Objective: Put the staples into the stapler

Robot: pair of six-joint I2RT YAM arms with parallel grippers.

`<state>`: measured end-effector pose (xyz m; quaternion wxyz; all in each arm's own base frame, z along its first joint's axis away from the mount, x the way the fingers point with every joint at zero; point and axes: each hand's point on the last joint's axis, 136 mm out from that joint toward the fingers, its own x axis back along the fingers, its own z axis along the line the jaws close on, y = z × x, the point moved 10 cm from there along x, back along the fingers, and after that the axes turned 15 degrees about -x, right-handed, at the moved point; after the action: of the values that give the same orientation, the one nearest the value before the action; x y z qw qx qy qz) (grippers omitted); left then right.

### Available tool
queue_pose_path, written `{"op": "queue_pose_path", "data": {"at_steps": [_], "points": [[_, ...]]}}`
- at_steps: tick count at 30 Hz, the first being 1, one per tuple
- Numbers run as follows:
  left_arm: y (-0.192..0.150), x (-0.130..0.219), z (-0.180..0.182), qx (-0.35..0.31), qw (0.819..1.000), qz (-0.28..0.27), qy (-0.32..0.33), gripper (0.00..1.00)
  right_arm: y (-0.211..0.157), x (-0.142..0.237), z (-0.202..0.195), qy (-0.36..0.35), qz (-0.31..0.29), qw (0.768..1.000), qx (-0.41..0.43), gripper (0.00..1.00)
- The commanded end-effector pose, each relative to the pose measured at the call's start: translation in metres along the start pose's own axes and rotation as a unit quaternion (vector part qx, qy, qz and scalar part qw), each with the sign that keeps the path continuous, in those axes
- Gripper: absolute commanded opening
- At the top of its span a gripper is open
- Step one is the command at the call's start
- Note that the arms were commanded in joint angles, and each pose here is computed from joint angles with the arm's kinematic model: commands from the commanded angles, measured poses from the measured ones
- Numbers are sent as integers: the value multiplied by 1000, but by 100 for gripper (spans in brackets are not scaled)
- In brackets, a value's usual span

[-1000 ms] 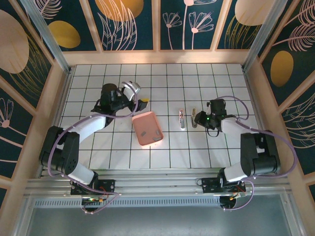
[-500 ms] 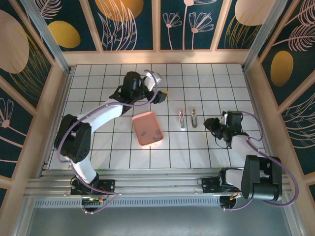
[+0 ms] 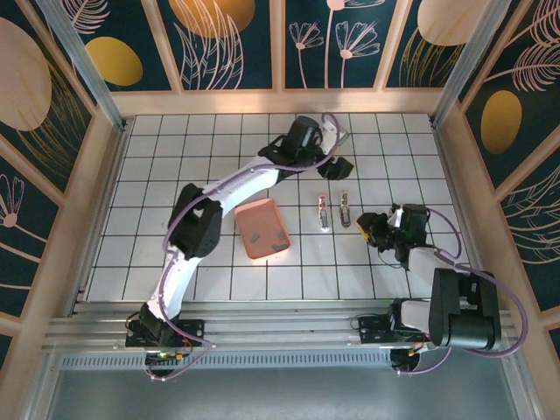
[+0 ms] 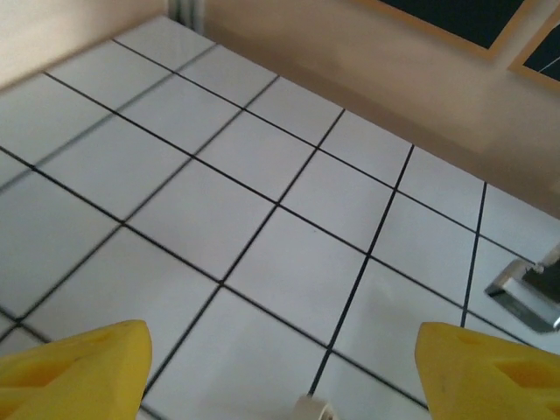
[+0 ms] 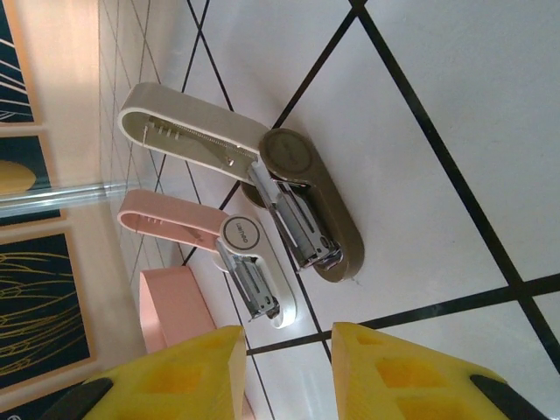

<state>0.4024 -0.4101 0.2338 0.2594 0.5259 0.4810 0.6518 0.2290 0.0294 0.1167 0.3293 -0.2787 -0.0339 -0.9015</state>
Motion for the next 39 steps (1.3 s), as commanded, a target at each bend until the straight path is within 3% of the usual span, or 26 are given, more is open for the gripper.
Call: {"op": "queue_pose_path", "data": {"at_steps": [1, 7, 19, 39], "points": [[-11, -22, -9, 57, 997, 42, -10, 78, -2, -3, 0, 16, 13, 1000, -14, 31], [-23, -45, -12, 95, 995, 35, -4, 77, -6, -12, -7, -4, 27, 1000, -12, 31], [-55, -63, -14, 130, 989, 73, -21, 76, -9, -32, -15, -26, 52, 998, -14, 30], [-63, -63, -22, 131, 985, 93, -61, 71, 0, -40, -13, -41, 35, 999, -1, 26]]}}
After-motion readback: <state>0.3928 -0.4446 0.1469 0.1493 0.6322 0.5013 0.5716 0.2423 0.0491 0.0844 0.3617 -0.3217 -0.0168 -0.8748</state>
